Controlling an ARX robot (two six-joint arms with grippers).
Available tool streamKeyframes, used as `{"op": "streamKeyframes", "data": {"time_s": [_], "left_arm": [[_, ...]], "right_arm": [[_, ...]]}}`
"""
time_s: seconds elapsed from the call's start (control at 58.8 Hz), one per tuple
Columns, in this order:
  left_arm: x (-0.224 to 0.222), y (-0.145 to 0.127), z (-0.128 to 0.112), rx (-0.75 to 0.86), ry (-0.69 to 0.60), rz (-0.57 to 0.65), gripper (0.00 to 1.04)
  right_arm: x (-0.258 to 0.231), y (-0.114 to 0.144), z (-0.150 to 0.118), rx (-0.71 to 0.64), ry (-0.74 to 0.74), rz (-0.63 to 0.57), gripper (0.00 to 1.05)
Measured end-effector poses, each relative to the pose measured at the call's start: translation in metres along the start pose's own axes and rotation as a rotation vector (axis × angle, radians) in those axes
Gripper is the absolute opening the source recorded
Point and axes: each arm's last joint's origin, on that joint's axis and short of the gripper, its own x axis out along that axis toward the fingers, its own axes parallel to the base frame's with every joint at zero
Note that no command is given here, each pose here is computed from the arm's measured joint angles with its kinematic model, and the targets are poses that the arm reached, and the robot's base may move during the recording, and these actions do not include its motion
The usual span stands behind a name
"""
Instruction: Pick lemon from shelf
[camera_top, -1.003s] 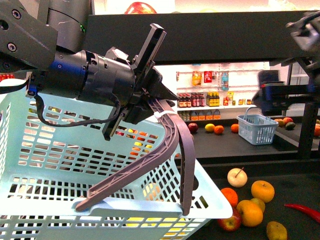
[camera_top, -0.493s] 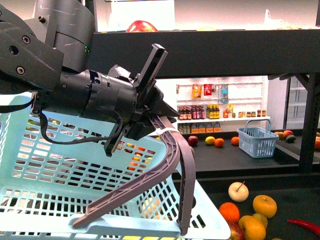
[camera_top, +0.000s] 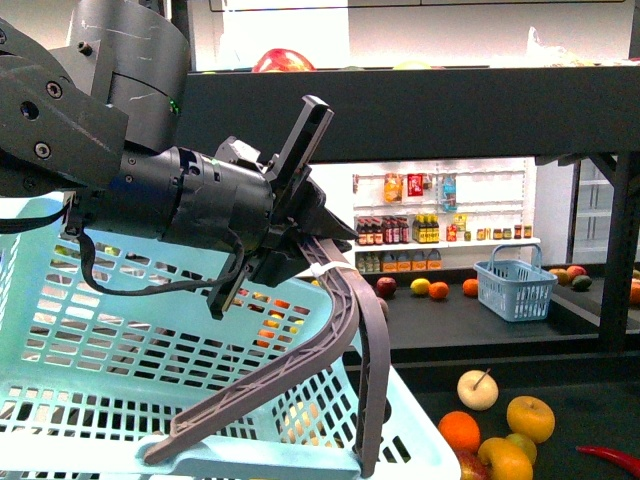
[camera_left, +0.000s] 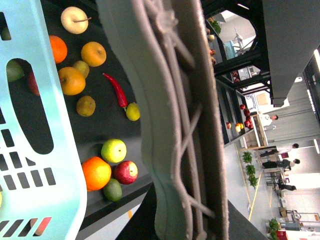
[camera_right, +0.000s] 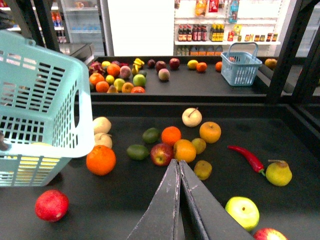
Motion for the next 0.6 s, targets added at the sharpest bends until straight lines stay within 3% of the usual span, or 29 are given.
{"op": "streamKeyframes", "data": {"time_s": [0.595], "left_arm": [[0.000,0.000,0.000,0.000,-0.001,0.000,0.08]], "right_arm": [[-0.014,0.000,-0.016,0.000,-0.026,0.000,0.03]]}}
